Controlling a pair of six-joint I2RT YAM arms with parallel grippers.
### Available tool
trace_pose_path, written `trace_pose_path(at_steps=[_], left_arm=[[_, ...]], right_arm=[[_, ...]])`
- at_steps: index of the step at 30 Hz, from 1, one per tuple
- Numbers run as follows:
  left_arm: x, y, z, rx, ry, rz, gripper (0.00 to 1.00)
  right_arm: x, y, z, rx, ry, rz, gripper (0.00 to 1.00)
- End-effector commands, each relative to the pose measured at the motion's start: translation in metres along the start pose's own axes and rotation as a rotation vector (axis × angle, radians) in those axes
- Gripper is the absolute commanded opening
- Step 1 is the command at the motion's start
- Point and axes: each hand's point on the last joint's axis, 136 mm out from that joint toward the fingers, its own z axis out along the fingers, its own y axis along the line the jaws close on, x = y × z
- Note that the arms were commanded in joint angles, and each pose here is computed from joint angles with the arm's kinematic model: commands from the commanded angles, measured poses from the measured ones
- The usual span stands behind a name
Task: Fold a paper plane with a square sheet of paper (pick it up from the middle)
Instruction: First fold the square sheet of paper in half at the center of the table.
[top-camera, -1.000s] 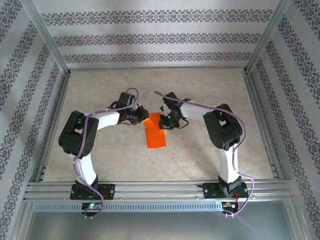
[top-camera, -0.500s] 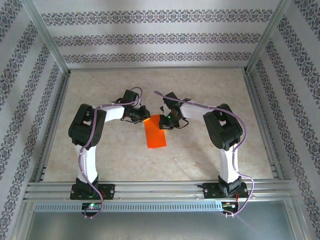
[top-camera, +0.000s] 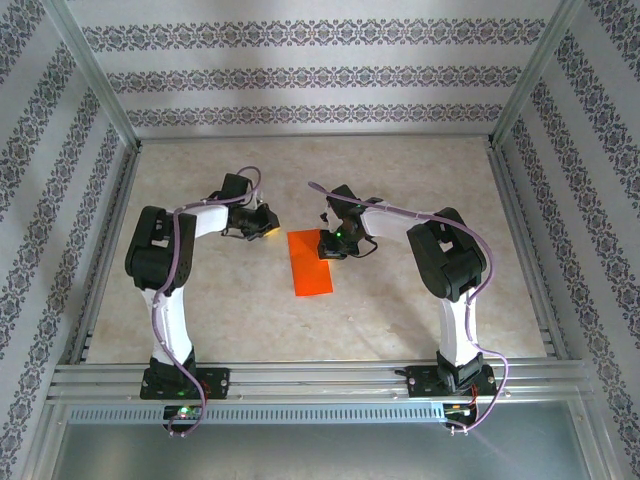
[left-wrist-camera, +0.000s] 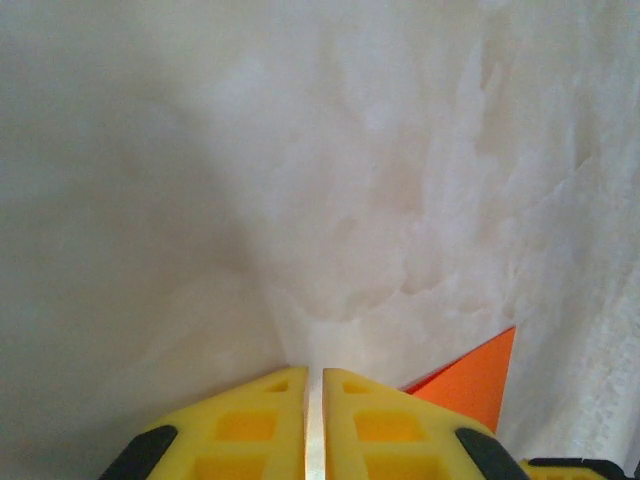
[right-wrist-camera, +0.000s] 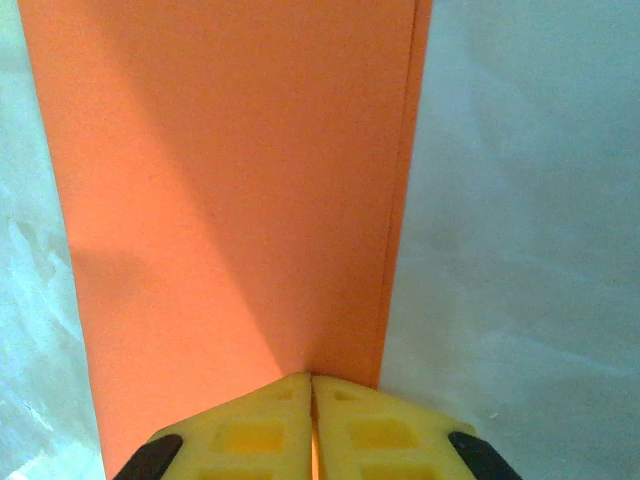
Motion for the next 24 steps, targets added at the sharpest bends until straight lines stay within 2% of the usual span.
trace_pose_path(at_steps=[1,6,11,17,24], left_arm=[[0.009,-0.017,-0.029,0.021,-0.044,-0.001,0.12],[0.051,-0.049,-0.032,0.098,-0.034,-0.043,0.12],[0.093,-0.06,-0.016,0.082,0.028,-0.063,0.12],[0.124,-0.045,0.003,0.007,0.115,-0.076,0.11],[0.159,-0.02,0.007,-0.064,0.203,-0.083,0.11]], right_arm=[[0.08,-0.113,0.032,0.393,0.249,0.159,0.11],[0.081,-0.11,0.034,0.379,0.222,0.212,0.1],[0.083,-0.108,0.036,0.374,0.196,0.265,0.1],[0.086,-0.109,0.039,0.372,0.186,0.308,0.1],[0.092,-0.112,0.04,0.373,0.174,0.352,0.1]])
